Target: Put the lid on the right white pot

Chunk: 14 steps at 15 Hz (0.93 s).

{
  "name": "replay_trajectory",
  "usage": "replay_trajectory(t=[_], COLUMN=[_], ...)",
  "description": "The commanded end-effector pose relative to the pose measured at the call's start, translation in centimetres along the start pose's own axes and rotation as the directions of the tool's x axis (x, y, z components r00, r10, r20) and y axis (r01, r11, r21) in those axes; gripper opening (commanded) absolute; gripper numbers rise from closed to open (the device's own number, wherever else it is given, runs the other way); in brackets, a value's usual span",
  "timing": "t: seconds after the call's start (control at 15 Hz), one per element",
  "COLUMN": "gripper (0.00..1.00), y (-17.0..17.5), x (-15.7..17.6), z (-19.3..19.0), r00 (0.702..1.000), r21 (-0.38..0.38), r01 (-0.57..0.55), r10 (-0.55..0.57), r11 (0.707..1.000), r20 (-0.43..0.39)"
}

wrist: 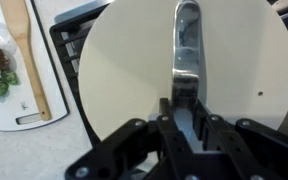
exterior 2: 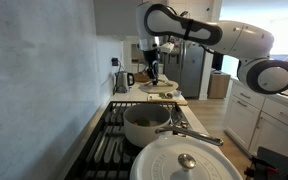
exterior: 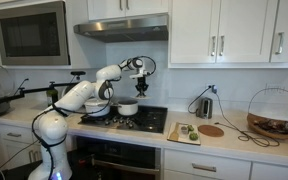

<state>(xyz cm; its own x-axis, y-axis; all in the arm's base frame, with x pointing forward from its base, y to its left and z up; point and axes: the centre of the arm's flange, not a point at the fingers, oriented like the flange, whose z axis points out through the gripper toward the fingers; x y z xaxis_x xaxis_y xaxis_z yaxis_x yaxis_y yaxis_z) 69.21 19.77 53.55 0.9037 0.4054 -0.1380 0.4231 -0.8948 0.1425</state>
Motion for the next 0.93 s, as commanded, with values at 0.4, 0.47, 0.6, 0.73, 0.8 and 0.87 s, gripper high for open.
replay_trajectory(t=[0.4,0.47,0.6,0.73,0.8,0.87], gripper=[0.06,0.06,0.06,0.06,0.06,0.06], y=[-4.3,-4.8,-5.7,-6.7,-7.2,-7.7], x=[1.7,1.9,2.2,2.7,3.0,3.2], z=[-2.7,-2.5,-2.2,-1.7,-1.4,-1.1], r00=[0.99,0.989,0.984,0.979,0.977,0.974], r21=[0.176,0.182,0.191,0.194,0.196,0.199], r01=[0.14,0.148,0.179,0.204,0.211,0.221], r10=[-0.141,-0.148,-0.18,-0.206,-0.214,-0.225], r11=[0.974,0.972,0.965,0.96,0.958,0.955], r20=[-0.009,-0.009,-0.016,-0.009,-0.006,-0.001])
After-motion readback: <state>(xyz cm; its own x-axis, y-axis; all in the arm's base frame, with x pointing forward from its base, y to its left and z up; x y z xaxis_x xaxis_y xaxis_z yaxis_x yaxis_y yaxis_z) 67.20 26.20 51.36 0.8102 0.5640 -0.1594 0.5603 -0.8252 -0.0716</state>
